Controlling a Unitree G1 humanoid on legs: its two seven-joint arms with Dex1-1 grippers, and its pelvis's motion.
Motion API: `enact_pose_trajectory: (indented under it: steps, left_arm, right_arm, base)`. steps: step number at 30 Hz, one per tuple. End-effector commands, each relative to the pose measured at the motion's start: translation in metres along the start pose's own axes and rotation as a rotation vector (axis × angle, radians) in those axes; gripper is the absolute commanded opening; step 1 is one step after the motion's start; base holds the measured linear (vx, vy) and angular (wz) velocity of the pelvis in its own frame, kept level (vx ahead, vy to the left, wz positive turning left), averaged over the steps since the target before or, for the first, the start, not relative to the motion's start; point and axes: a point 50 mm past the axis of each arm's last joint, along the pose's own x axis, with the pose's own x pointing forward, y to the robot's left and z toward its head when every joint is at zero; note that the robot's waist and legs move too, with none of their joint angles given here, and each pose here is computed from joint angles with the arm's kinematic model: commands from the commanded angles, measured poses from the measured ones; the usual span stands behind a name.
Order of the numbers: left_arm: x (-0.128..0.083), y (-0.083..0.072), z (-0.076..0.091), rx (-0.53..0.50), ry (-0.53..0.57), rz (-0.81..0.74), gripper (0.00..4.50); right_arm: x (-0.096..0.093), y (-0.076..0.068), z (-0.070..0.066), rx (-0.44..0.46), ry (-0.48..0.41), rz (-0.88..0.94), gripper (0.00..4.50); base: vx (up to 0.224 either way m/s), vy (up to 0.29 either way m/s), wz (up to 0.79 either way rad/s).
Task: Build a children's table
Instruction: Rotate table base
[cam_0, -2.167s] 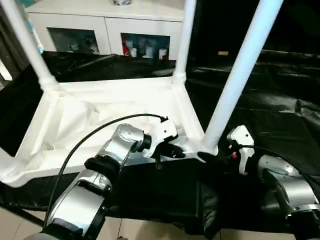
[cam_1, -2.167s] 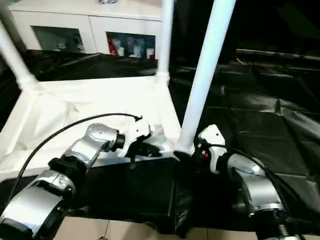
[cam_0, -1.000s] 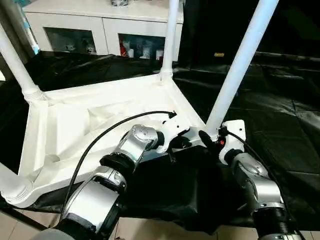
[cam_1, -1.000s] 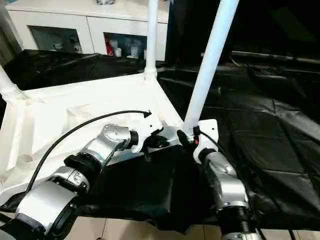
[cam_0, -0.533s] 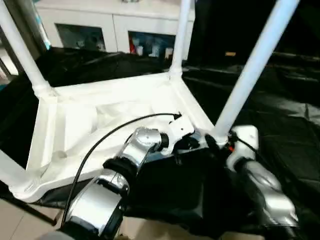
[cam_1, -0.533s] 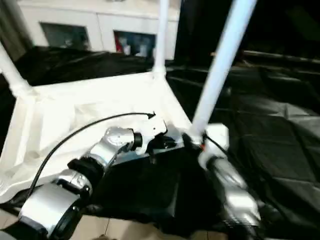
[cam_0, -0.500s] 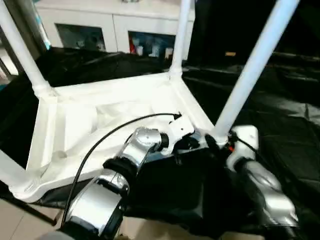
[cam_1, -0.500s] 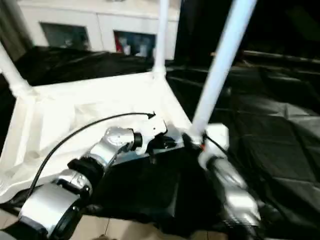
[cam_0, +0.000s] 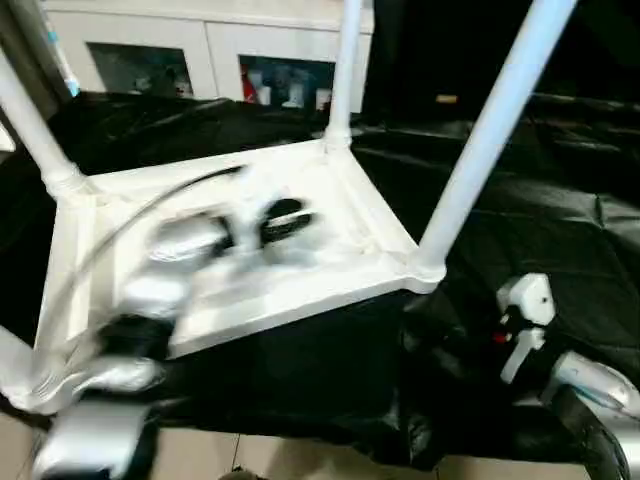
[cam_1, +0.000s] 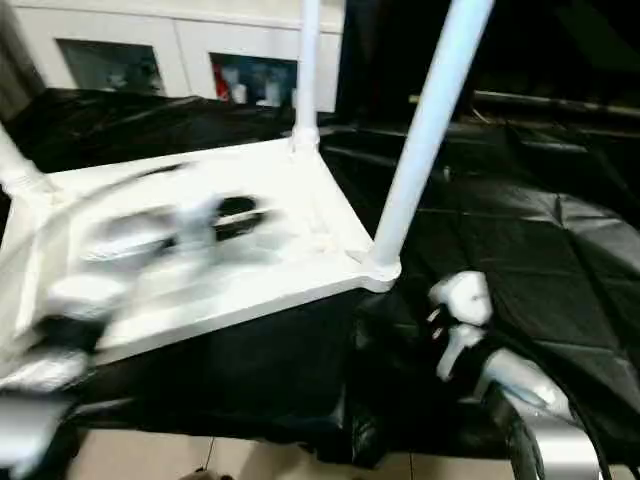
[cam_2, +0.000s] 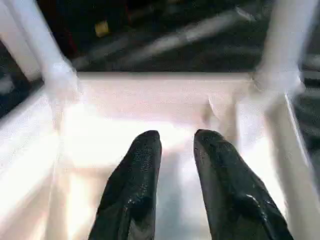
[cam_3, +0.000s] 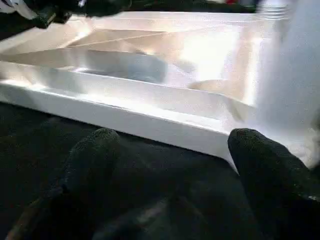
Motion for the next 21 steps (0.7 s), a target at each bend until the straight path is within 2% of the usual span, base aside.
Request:
enact_pose_trajectory:
  steps: [1,4,7,8,10,11,12,13,16,18,19,20,21]
  left_arm:
    - [-0.014,-0.006,0.005,-0.021,0.017,-0.056,1.7]
    - [-0.039,-0.011,0.001,-0.104,0.039,-0.082,1.9]
    - [-0.062,-0.025,0.001,-0.212,0.041,-0.16,2.11]
    - [-0.062,-0.025,0.001,-0.212,0.041,-0.16,2.31]
    - [-0.081,-0.037,-0.006,-0.292,0.093,-0.195,2.44]
    - [-0.088,-0.041,-0.01,-0.316,0.123,-0.197,2.51]
    - [-0.088,-0.041,-0.01,-0.316,0.123,-0.197,2.61]
    - [-0.101,-0.045,-0.016,-0.357,0.17,-0.186,2.74]
    - [-0.117,-0.049,-0.021,-0.428,0.224,-0.175,2.9]
    - [-0.124,-0.05,-0.022,-0.432,0.246,-0.166,3.06]
    - [-0.131,-0.043,-0.019,-0.426,0.231,-0.092,3.24]
    - [-0.131,-0.043,-0.019,-0.426,0.231,-0.092,3.24]
    - [-0.137,-0.039,-0.021,-0.429,0.25,-0.064,3.27]
  right_arm:
    - [0.009,0.004,0.007,-0.014,-0.009,0.047,3.86]
    - [0.023,0.001,0.008,-0.025,-0.011,0.04,3.86]
    - [0.039,-0.002,0.009,-0.038,-0.014,0.012,3.86]
    - [0.039,-0.002,0.009,-0.038,-0.014,0.012,3.86]
    - [0.056,-0.011,0.007,-0.027,-0.021,-0.075,3.86]
    - [0.064,-0.014,0.006,-0.032,-0.02,-0.108,3.86]
    - [0.064,-0.014,0.006,-0.032,-0.02,-0.108,3.86]
    - [0.073,-0.018,0.004,-0.009,-0.024,-0.135,3.86]
    - [0.085,-0.026,0.002,0.007,-0.019,-0.205,3.86]
    - [0.087,-0.032,0.002,0.004,-0.02,-0.263,3.86]
    - [0.091,-0.043,0.006,0.035,-0.046,-0.335,3.86]
    - [0.091,-0.043,0.006,0.035,-0.046,-0.335,3.86]
    - [0.093,-0.051,0.01,0.059,-0.069,-0.394,3.86]
  base:
    - [0.0,0.0,0.0]
    - [0.0,0.0,0.0]
    - [0.0,0.0,0.0]
    - [0.0,0.0,0.0]
    - [0.0,0.0,0.0]
    - [0.0,0.0,0.0]
    - [0.0,0.0,0.0]
    - [0.0,0.0,0.0]
    - [0.0,0.0,0.0]
    - [0.0,0.0,0.0]
    - [0.0,0.0,0.0]
    - [0.0,0.0,0.0]
    - [0.0,0.0,0.0]
